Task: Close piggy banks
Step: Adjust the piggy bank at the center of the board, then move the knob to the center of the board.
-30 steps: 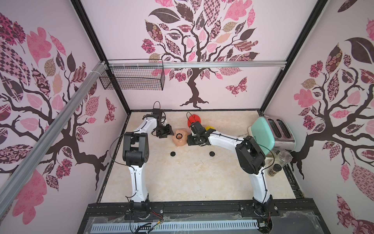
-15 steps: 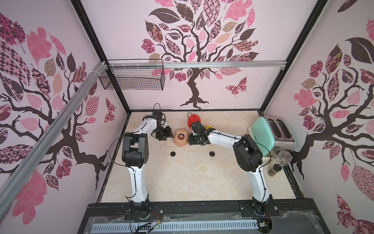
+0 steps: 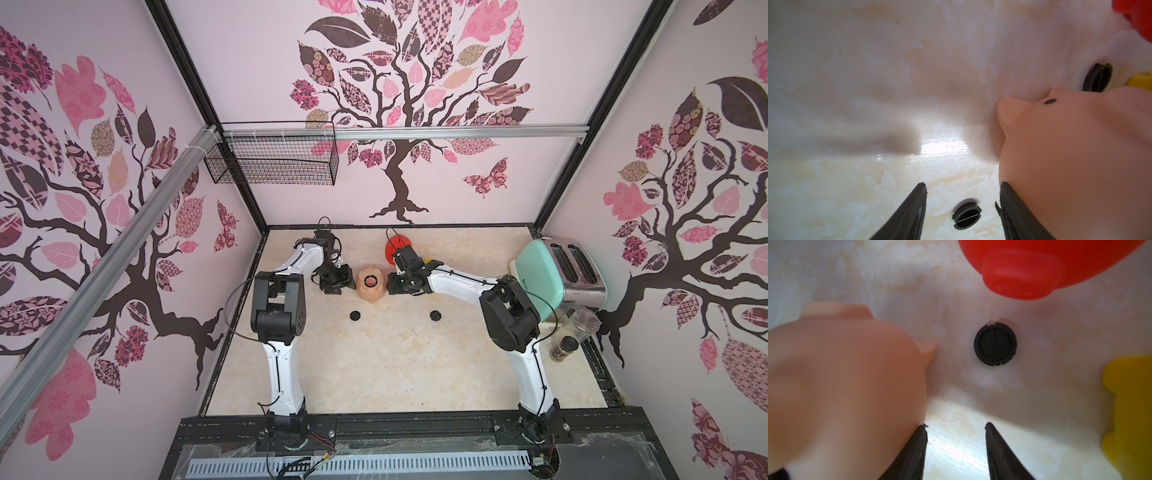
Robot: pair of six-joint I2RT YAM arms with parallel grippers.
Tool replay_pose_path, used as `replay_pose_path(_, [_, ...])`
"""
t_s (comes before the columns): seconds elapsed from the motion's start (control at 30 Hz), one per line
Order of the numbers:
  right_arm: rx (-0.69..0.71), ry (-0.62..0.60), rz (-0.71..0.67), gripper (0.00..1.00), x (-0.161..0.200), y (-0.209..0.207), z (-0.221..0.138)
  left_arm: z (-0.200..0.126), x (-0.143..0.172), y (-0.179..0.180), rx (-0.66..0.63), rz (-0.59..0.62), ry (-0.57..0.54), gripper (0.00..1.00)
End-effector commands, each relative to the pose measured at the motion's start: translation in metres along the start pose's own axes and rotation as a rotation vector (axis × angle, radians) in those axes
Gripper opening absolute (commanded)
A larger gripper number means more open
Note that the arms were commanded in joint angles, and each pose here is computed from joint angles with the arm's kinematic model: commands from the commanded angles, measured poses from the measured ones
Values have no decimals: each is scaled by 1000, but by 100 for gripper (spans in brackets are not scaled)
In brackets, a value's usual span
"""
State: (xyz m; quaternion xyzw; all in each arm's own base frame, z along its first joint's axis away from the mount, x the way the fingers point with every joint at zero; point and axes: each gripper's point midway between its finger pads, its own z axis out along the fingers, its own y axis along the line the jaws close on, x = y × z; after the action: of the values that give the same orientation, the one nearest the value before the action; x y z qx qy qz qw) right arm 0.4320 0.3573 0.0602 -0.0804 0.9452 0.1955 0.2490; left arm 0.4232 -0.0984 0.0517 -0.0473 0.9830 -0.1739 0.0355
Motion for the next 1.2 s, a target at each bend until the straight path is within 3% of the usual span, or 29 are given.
replay_pose_path(0.0, [-72, -61, -26, 49, -23, 28, -19, -21, -2, -9, -1, 22, -40, 59])
replay_pose_path(0.37, [-63, -101, -39, 49, -31, 28, -42, -39, -11, 0, -23, -4, -103, 60])
replay_pose_path(0.53, [-55, -112, -54, 50, -36, 30, -64, -63, -7, 8, -103, 10, -139, 60])
replay_pose_path(0.97, [-275, -149, -117, 49, -14, 80, -143, -154, 47, 7, -98, 41, -531, 60])
replay_pose_path(1.17, [-340, -124, -191, 47, 17, 105, -156, -200, 73, 13, -166, 72, -751, 61])
